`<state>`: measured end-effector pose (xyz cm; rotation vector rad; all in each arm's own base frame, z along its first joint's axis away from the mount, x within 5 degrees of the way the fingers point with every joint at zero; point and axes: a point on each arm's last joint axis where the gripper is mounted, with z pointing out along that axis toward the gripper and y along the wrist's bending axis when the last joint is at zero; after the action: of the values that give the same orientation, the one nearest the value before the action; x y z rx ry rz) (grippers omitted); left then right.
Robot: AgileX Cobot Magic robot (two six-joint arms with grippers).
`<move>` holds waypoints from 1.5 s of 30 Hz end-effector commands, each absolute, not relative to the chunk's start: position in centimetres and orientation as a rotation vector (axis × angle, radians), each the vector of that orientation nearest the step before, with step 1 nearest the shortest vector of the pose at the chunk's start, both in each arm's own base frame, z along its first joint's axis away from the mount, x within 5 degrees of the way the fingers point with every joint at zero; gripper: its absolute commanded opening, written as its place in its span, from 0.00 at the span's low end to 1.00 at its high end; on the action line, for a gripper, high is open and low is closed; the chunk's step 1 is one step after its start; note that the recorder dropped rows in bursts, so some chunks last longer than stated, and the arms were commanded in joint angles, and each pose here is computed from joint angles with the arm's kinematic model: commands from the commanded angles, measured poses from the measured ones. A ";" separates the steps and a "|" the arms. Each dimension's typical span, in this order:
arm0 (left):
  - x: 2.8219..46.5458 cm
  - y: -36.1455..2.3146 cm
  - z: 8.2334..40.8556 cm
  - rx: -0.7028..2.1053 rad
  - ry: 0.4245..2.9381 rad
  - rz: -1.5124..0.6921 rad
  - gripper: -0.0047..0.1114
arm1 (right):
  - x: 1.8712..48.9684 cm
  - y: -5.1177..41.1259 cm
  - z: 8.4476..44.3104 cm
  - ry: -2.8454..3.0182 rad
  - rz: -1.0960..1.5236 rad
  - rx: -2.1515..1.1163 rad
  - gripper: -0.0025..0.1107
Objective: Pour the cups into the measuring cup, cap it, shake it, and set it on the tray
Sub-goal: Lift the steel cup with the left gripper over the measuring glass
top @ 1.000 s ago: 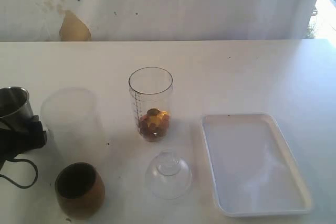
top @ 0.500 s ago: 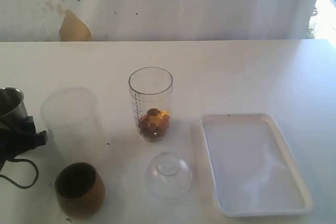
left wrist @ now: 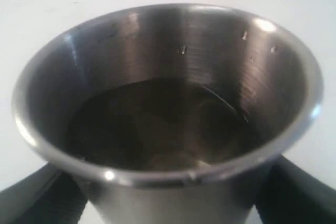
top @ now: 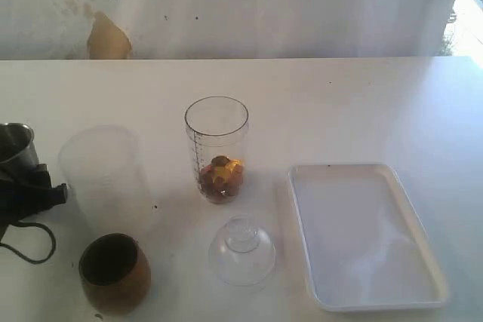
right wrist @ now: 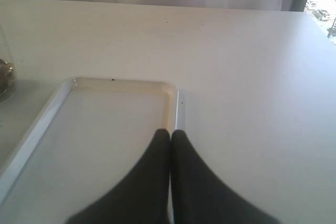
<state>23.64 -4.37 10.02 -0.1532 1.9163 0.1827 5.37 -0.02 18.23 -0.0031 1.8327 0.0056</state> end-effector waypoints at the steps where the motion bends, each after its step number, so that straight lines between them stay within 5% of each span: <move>1: 25.6 -5.2 13.1 -0.132 1.746 0.136 0.04 | 5.4 0.0 18.2 1.826 0.000 -0.008 0.02; 9: 28.8 -6.7 16.2 -0.027 1.692 0.181 0.04 | 5.4 0.0 18.2 1.826 0.000 -0.008 0.02; 27: 35.8 -12.4 26.5 0.152 1.622 -0.137 0.04 | 5.4 0.0 18.2 1.826 0.000 -0.008 0.02; 45: 34.3 -16.8 27.2 0.685 1.463 -0.400 0.04 | 5.4 0.0 18.2 1.826 0.000 -0.008 0.02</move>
<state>34.64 -16.23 25.32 0.6623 1.5872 -0.3472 5.37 -0.02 18.23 -0.0031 1.8327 0.0056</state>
